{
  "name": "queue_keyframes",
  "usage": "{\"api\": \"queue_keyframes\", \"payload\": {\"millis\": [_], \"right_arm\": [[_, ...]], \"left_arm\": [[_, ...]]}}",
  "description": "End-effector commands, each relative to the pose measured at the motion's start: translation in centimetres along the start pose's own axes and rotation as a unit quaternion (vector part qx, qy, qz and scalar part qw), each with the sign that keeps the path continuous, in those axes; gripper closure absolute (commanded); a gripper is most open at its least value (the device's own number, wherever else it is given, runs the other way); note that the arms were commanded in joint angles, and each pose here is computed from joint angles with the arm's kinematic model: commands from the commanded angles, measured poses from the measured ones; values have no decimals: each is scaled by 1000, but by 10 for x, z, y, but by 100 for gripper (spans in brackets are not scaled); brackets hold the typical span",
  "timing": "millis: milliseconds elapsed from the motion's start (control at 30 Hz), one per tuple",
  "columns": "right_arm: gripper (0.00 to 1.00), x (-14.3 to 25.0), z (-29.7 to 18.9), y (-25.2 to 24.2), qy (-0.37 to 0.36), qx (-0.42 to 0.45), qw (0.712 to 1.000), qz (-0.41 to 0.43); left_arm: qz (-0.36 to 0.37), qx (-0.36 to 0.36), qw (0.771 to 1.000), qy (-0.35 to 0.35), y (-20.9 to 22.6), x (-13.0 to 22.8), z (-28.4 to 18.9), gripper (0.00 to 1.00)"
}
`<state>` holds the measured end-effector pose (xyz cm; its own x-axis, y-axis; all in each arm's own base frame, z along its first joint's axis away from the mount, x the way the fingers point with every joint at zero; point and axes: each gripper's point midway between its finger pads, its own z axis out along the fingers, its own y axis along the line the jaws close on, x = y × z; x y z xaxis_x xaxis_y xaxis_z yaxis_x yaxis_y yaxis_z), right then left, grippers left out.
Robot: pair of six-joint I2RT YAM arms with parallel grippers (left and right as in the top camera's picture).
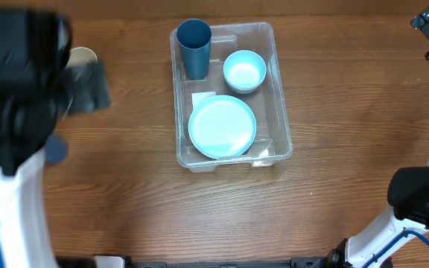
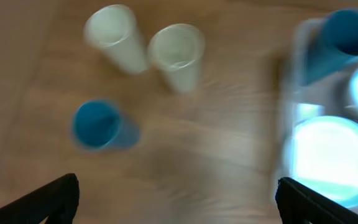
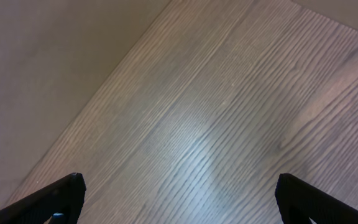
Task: Pack container
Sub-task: 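Release the cup and grasp the other blue cup with the left gripper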
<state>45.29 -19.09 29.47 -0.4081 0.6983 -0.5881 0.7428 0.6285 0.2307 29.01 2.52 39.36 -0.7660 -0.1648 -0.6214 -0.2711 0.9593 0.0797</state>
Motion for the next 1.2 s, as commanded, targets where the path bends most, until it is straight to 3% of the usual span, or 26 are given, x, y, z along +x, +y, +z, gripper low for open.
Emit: {"api": "queue_keyframes", "payload": {"millis": [0, 300, 433, 633, 833, 900, 933, 1000, 1033, 1167], "right_arm": [[0, -7, -12, 3, -16, -8, 1000, 4], [0, -7, -12, 3, -16, -8, 1000, 4], [0, -7, -12, 3, -16, -8, 1000, 4], [0, -7, -12, 3, -16, -8, 1000, 4], [0, -7, -12, 3, -16, -8, 1000, 4], [0, -7, -12, 3, -16, -8, 1000, 4], [0, -7, -12, 3, -16, -8, 1000, 4], [0, -7, -12, 3, -16, -8, 1000, 4], [0, -7, -12, 3, -16, -8, 1000, 4], [0, -7, -12, 3, -16, -8, 1000, 4]], "left_arm": [[-59, -102, 990, 71, 55, 43, 27, 0], [-157, -91, 966, 185, 105, 87, 128, 0], [-138, -40, 973, 182, 106, 81, 169, 0], [-126, -39, 978, 159, 110, 63, 207, 0], [-128, -19, 973, 190, 105, 70, 257, 0], [-132, 3, 968, 212, 97, 79, 272, 9], [-135, 16, 965, 226, 92, 84, 279, 21], [-140, 35, 959, 244, 84, 92, 286, 79], [-142, 43, 957, 251, 81, 95, 287, 95], [-145, 58, 950, 271, 74, 97, 273, 96]]}}
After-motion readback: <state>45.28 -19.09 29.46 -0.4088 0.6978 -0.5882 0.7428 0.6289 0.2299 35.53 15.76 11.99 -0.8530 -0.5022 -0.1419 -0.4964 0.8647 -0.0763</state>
